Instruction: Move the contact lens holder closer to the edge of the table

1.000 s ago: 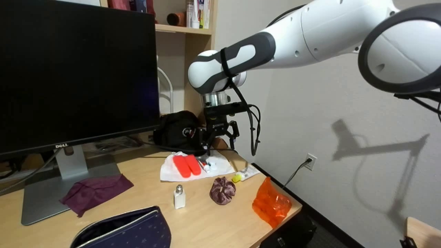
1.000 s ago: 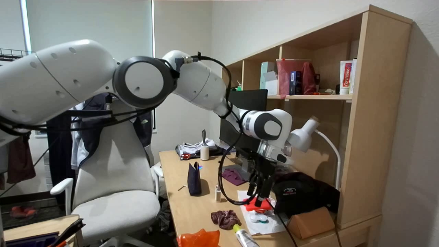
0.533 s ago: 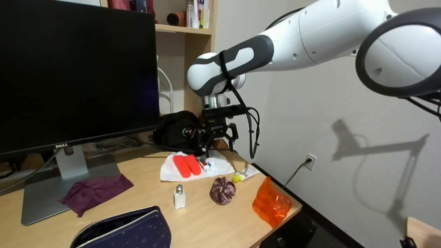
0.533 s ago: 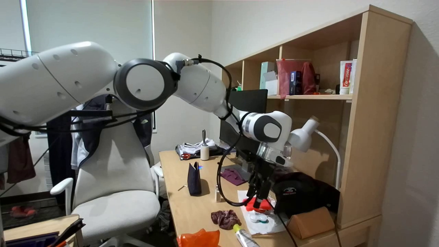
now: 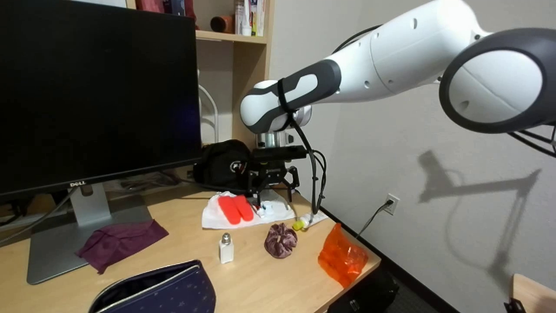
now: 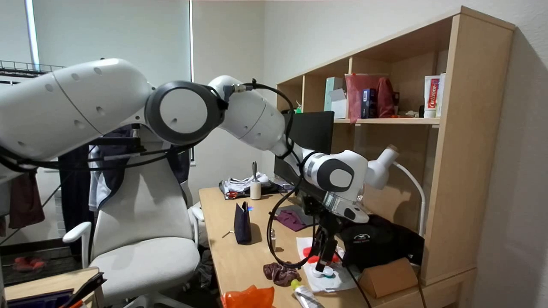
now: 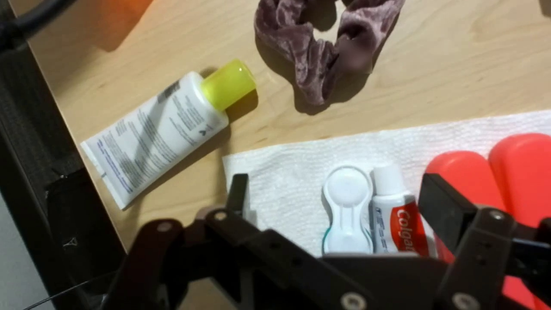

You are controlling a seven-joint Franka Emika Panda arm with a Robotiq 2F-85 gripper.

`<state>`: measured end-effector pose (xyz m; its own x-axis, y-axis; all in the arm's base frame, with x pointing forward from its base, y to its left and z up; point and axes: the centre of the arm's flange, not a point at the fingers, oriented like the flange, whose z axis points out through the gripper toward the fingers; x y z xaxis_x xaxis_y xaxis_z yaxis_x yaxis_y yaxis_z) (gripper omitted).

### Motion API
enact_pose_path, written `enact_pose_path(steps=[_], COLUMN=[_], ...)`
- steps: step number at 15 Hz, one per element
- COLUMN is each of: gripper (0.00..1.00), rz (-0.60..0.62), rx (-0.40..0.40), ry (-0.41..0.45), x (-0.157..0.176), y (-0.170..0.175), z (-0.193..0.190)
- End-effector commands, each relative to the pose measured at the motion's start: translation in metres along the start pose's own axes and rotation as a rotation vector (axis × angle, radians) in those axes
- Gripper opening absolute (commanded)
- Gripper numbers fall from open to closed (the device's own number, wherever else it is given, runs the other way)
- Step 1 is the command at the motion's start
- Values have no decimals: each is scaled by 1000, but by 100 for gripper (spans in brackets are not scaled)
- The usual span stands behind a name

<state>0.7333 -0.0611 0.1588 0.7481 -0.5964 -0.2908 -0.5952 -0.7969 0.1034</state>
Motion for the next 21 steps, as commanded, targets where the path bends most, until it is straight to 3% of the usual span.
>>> enact_pose_path(steps=[1, 11, 21], gripper=[100, 100, 100], rz=[75, 75, 118], rx=[51, -21, 18], ry=[9, -21, -10], x=[-1, 18, 21], y=[15, -2, 17], z=[-2, 24, 17])
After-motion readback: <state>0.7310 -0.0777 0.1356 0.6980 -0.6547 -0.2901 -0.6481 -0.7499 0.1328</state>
